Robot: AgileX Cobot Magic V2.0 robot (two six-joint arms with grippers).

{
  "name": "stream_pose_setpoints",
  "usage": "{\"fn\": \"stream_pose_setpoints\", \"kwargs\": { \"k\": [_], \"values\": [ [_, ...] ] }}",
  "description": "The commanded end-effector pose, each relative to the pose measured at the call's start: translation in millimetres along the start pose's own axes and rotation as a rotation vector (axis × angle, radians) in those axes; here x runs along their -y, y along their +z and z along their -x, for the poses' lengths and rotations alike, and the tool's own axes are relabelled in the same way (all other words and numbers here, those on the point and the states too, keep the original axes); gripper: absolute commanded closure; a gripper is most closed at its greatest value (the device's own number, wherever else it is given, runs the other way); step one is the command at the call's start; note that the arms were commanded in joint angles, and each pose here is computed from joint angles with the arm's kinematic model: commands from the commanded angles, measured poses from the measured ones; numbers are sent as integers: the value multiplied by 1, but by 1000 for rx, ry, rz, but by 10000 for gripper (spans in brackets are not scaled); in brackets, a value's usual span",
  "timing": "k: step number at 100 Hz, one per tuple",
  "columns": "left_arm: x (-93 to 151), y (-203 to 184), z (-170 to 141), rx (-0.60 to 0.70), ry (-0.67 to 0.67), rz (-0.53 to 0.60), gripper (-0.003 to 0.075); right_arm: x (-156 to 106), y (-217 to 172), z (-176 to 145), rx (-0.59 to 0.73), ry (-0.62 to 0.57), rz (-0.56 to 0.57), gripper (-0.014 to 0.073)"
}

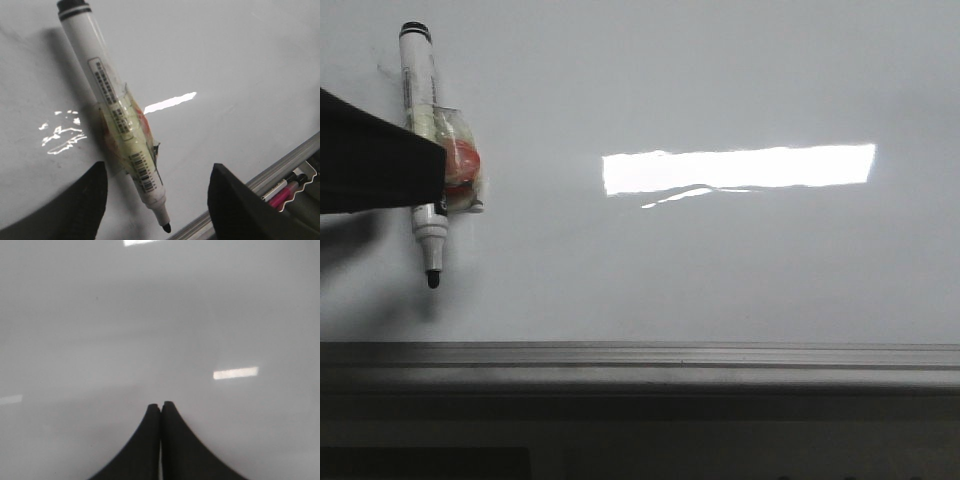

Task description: Write number 3 on whiteboard

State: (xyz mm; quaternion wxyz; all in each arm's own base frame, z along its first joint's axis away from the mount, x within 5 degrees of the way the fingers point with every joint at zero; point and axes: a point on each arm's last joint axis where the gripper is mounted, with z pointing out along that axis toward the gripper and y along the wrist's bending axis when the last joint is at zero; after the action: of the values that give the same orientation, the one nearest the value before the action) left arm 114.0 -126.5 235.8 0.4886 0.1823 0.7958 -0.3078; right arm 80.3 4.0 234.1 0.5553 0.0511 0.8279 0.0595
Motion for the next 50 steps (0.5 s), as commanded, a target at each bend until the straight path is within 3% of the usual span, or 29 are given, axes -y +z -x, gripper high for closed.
{"fn": "stream_pose_setpoints", "kwargs": {
  "k": [1, 35, 50],
  "values": [
    [4, 3, 17, 108, -79, 8, 310, -1, -2, 17, 92, -1, -1, 659],
    [1, 10, 13, 88, -220, 40, 310, -1, -2, 17, 94, -1, -1, 659],
    [0, 14, 10, 76, -218, 53, 310, -1, -2, 17, 99, -1, -2, 659]
  ]
}}
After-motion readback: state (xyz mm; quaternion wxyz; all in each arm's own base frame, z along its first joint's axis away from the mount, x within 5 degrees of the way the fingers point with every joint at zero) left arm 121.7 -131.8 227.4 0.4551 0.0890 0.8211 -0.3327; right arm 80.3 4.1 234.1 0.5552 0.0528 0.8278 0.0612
